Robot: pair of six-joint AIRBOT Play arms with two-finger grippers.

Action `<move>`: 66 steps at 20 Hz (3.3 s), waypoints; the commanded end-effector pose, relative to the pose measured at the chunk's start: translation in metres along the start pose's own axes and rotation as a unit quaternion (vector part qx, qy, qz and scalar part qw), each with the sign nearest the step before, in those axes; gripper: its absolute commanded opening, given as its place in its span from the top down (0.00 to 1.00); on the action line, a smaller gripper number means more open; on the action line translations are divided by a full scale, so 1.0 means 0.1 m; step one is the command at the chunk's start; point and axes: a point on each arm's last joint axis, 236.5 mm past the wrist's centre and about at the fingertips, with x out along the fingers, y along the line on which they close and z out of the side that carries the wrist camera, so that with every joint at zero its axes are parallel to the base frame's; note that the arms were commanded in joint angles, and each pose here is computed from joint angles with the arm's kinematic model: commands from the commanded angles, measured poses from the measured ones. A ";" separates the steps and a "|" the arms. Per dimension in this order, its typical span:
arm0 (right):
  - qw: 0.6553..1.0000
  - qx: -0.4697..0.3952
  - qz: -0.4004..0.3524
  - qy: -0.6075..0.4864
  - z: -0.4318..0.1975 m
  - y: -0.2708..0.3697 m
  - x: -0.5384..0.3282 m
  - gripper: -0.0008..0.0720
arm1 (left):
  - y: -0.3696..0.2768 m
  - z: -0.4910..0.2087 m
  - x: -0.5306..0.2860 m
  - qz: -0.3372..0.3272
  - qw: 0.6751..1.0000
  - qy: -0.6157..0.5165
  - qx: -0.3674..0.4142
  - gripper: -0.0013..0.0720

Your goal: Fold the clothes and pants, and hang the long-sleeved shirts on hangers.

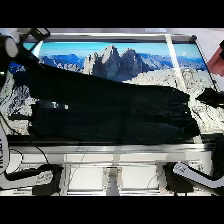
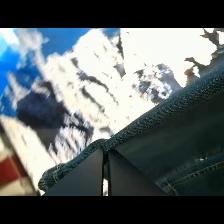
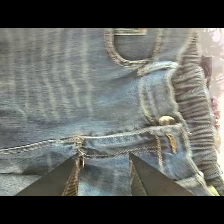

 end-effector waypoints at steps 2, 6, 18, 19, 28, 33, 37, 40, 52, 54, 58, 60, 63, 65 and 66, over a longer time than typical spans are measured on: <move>1.000 -0.001 0.002 0.005 -0.02 0.01 0.00 0.52 | 0.06 -0.29 0.00 -0.025 0.998 0.040 -0.045 0.95; 1.000 -0.005 -0.008 -0.020 0.11 -0.02 0.02 0.52 | -0.06 -0.56 0.64 -0.071 0.991 0.097 -0.066 0.95; 0.996 0.082 -0.014 0.004 0.46 -0.27 1.45 0.43 | 0.02 -1.31 1.78 -0.083 0.971 0.169 -0.146 0.95; 0.997 0.079 -0.016 -0.005 0.51 -0.27 1.45 0.43 | 0.03 -1.31 1.85 -0.079 0.972 0.164 -0.146 0.95; 0.997 0.078 -0.002 0.028 0.41 -0.15 1.39 0.43 | 0.55 -1.23 2.16 0.039 0.975 0.122 -0.184 0.55; 0.995 0.085 0.015 0.048 0.32 -0.02 1.29 0.43 | 0.95 -1.54 1.85 0.095 0.954 0.166 -0.229 0.50; 0.998 0.059 -0.004 0.008 0.44 0.02 0.98 0.43 | 1.01 -1.62 1.57 0.056 0.946 0.132 -0.292 0.51; 0.999 0.050 -0.006 0.006 0.41 0.08 0.83 0.44 | 0.46 -1.49 1.61 -0.117 0.936 0.086 -0.321 0.51; 0.998 0.040 0.018 0.041 0.23 0.37 0.75 0.44 | -0.52 -1.88 2.16 -0.298 0.873 0.162 -0.351 0.51; 0.998 0.032 0.020 0.043 0.23 0.44 0.78 0.44 | -0.57 -1.99 2.21 -0.305 0.866 0.172 -0.358 0.51; 0.999 0.036 0.016 0.037 0.26 0.49 0.81 0.44 | -0.58 -2.09 2.31 -0.305 0.861 0.174 -0.367 0.51; 0.998 0.038 0.016 0.037 0.26 0.49 0.81 0.44 | -0.60 -2.12 2.35 -0.305 0.861 0.175 -0.368 0.52; 0.998 0.038 0.016 0.040 0.25 0.49 0.81 0.44 | -0.59 -2.14 2.37 -0.304 0.863 0.172 -0.364 0.52; 0.998 0.039 0.016 0.042 0.24 0.49 0.81 0.44 | -0.56 -2.15 2.38 -0.302 0.864 0.167 -0.366 0.52; 0.998 0.039 0.016 0.042 0.24 0.49 0.81 0.44 | -0.54 -2.15 2.39 -0.300 0.864 0.164 -0.369 0.52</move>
